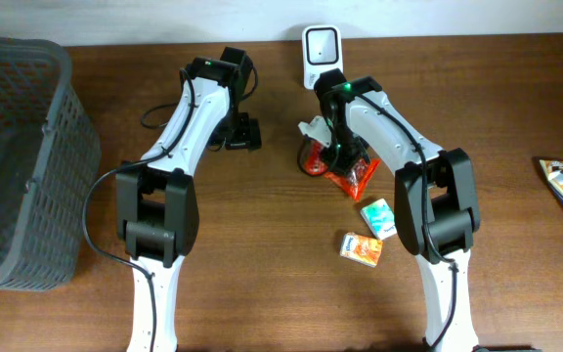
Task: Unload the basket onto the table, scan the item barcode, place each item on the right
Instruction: 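Hold the red candy bag up in front of the scanner, right gripper, then carry the red candy bag to the right table edge and release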
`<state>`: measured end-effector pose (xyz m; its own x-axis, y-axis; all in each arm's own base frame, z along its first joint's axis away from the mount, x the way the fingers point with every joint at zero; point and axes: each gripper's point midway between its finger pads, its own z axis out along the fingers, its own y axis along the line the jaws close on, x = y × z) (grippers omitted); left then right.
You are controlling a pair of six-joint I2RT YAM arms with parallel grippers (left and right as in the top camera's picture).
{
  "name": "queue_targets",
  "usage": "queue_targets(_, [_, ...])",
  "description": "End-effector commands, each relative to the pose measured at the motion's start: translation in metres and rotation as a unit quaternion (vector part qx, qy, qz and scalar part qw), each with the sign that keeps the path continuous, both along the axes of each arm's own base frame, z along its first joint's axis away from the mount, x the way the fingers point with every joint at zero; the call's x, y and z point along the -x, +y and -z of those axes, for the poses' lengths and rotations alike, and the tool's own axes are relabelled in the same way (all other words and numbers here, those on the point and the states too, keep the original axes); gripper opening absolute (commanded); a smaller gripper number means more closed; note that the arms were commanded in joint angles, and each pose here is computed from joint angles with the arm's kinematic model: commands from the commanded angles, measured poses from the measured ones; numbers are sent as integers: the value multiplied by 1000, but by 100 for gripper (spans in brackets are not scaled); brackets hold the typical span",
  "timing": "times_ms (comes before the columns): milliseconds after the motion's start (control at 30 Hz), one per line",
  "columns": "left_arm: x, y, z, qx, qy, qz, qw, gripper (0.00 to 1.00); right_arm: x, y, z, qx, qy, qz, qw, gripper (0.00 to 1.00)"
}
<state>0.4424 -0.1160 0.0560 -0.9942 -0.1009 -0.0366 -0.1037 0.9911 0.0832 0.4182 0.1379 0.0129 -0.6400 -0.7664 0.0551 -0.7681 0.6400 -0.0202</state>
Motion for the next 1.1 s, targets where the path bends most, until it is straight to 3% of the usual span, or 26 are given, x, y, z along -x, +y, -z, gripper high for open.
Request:
queue_targets(0, [-4,-1,-6,-2,-11,3,1000,99,-21,-2,-23,4,-48,75,996,26])
queue_targets(67, [-4,-1,-6,-2,-11,3,1000,99,-41,3,-44,-12,-87,129,988,18])
queue_targets(200, [-4,-1,-6,-3,-10,3,1000,100,-83,11,-91,-64,-169,221,958,17])
queue_targets(300, [-3,-1,-6,-3,-9,3,1000,99,-127,20,-120,-132,-248,295,913,16])
queue_targets(433, [-2,-3,-5,2,-7,3,1000,99,-183,39,-166,-223,-361,294,856,16])
queue_targets(567, [-2,-3,-5,2,-6,3,1000,99,-217,49,-207,-282,-442,282,804,6])
queue_targets(667, [-2,-3,-5,2,-7,3,1000,99,-231,52,-200,-298,-457,288,787,7])
queue_targets(867, [-2,-3,-5,2,-6,3,1000,99,-241,54,-162,-297,-440,311,789,9])
queue_targets(1067, [-2,-2,-5,2,-7,3,1000,99,-235,37,-220,-313,-469,313,764,11])
